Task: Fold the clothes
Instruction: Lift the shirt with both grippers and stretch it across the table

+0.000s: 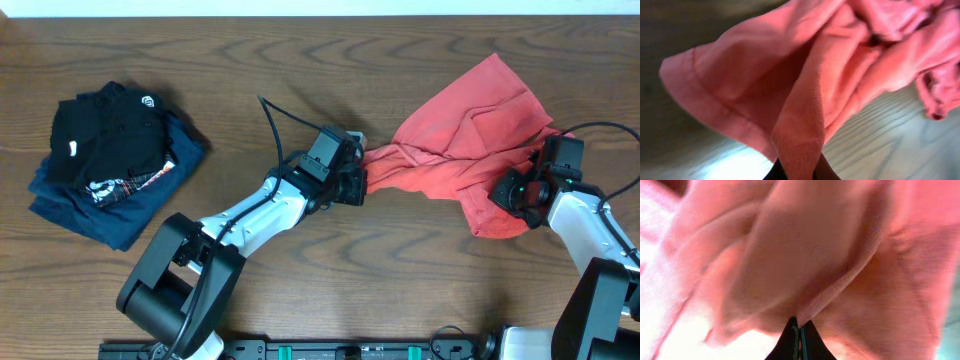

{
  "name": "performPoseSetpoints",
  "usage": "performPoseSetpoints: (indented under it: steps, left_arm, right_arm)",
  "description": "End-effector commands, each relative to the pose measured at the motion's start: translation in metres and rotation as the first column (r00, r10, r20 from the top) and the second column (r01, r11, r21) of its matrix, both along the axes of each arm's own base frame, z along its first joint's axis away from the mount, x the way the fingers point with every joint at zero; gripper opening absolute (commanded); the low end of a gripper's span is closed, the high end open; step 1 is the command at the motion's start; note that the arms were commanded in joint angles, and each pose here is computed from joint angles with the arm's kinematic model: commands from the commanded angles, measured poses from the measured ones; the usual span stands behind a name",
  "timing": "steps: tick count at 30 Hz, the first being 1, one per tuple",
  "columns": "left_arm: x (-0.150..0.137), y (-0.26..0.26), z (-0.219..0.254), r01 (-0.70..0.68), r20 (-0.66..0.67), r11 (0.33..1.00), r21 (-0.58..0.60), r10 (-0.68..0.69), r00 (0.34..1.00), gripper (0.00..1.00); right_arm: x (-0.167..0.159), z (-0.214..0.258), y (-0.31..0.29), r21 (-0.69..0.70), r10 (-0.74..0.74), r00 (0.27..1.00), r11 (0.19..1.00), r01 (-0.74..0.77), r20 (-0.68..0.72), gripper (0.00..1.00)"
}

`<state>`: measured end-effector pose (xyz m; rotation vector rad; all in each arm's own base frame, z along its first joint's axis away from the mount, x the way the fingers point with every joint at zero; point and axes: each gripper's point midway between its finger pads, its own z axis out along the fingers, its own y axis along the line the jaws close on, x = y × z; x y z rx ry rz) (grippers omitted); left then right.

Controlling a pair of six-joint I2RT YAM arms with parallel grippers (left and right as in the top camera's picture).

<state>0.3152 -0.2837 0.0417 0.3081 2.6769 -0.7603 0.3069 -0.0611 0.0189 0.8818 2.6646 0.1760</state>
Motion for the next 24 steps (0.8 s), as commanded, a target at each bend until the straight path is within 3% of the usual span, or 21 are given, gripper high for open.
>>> performPoseSetpoints:
  steps: [1,5,10,16,24]
  left_arm:
    - [0.013,0.026,0.003,-0.040,0.062,0.995,0.095,0.034,0.997,0.06]
    - [0.028,0.071,0.024,-0.113,0.150,0.973,0.203,0.084,0.985,0.06]
    - [0.051,0.143,0.080,-0.284,0.290,0.931,0.228,0.214,0.933,0.06]
    - [0.056,0.193,0.120,-0.419,0.362,0.892,0.171,0.339,0.869,0.06]
    - [0.055,0.206,0.136,-0.453,0.391,0.880,0.146,0.369,0.843,0.06]
  right_arm:
    - [-0.005,0.002,-0.030,-0.134,-0.060,0.998,0.989,0.056,-0.024,0.01]
    - [-0.008,0.018,-0.077,-0.257,-0.170,0.985,0.953,0.161,-0.015,0.01]
    - [0.006,0.081,-0.139,-0.238,-0.321,0.943,0.912,0.334,0.089,0.01]
    - [0.021,0.158,-0.178,-0.317,-0.266,0.946,0.895,0.314,0.185,0.01]
    - [0.020,0.164,-0.177,-0.315,-0.267,0.947,0.896,0.312,0.179,0.01]
